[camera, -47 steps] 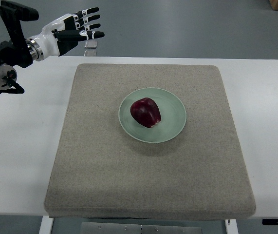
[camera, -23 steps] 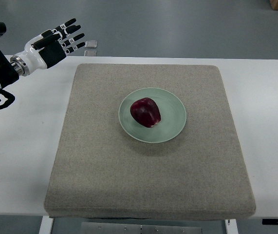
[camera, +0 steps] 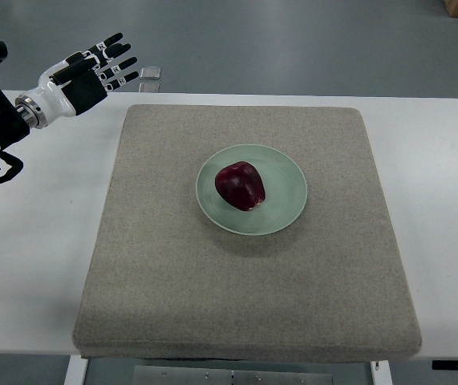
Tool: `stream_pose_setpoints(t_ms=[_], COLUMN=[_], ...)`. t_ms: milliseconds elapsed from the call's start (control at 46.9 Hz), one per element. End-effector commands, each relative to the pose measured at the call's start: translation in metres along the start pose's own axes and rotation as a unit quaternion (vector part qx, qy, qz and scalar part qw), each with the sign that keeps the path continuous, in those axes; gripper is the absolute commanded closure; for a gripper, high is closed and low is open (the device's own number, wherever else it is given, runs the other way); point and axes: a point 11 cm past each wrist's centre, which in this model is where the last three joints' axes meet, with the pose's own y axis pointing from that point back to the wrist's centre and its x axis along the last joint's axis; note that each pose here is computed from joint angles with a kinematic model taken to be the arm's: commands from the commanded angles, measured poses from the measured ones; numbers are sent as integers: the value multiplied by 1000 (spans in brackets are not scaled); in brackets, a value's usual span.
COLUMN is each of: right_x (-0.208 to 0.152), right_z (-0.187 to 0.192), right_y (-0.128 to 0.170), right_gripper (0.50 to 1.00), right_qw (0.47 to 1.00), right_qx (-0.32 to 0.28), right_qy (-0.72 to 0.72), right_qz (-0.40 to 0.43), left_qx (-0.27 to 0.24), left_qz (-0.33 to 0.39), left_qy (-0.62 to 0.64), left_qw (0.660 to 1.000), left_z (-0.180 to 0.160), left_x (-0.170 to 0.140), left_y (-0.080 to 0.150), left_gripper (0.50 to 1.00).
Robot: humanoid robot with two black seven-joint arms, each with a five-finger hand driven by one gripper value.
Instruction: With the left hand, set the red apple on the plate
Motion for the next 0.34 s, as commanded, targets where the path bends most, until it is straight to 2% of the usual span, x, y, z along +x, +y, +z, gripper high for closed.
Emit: stream_pose_setpoints(t_ms=[0,320], right_x=[0,-5], right_z=[0,1], right_y=[0,0], right_gripper=[536,536], right_qw=[1000,1000], right_qx=[0,-1], right_qy=[0,0], right_qz=[1,-7], left_qx=[1,0], left_qz=[1,2], left_qy=[-1,-1], left_qw=[1000,1000], left_z=[-1,0], left_x=[1,2], left_y=[1,2], left_gripper=[504,504])
